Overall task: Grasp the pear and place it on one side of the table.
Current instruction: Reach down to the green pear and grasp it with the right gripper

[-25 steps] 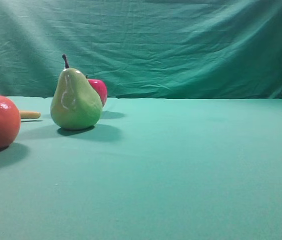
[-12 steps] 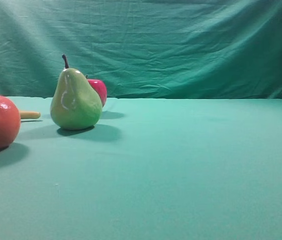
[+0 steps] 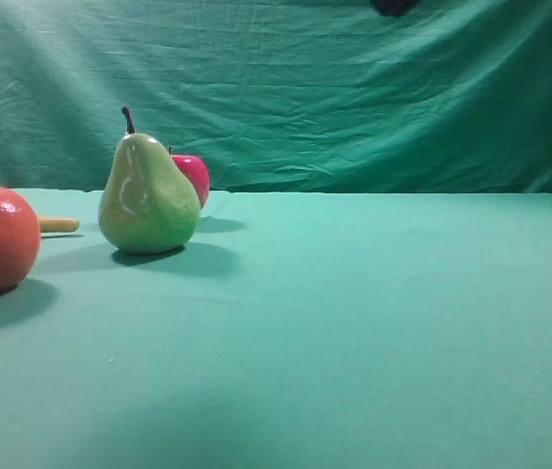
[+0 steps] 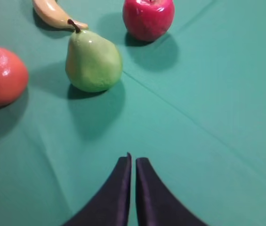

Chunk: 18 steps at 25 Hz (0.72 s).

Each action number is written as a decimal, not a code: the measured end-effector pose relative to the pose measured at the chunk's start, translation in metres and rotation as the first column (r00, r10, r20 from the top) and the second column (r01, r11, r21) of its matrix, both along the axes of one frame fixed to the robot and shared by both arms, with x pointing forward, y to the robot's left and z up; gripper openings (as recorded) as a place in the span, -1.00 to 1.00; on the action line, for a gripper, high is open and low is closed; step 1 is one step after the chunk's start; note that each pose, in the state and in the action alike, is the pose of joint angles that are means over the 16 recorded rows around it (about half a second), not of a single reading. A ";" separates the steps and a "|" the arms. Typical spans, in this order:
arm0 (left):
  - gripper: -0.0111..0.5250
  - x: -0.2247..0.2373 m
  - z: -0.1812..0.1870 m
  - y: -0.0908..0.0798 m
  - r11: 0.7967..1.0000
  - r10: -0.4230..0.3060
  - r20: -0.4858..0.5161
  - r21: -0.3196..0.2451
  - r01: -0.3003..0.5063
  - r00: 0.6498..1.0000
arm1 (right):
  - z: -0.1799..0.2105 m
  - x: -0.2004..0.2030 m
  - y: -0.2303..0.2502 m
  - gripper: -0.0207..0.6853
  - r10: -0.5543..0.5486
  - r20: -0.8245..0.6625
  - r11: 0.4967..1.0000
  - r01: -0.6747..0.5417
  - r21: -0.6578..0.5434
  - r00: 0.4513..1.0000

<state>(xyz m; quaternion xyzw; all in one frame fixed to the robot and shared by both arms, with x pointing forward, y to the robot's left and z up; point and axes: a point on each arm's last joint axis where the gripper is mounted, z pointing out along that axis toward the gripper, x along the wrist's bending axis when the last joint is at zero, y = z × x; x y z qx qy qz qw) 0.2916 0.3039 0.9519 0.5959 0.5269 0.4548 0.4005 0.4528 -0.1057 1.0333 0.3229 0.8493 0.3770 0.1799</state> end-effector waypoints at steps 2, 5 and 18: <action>-0.96 0.000 0.000 0.000 1.000 0.000 0.000 0.000 0.000 1.000 | -0.004 0.011 0.018 -0.25 0.030 -0.003 0.999 -0.030 -0.016 1.000; -0.96 0.000 0.000 0.000 1.000 0.000 0.000 0.000 0.000 1.000 | -0.011 0.024 0.042 0.10 0.065 -0.009 0.997 -0.065 -0.037 0.998; -0.96 0.000 0.000 0.000 1.000 0.000 0.000 0.000 0.000 1.000 | -0.055 0.069 0.115 0.94 0.143 -0.048 0.984 -0.147 -0.103 0.989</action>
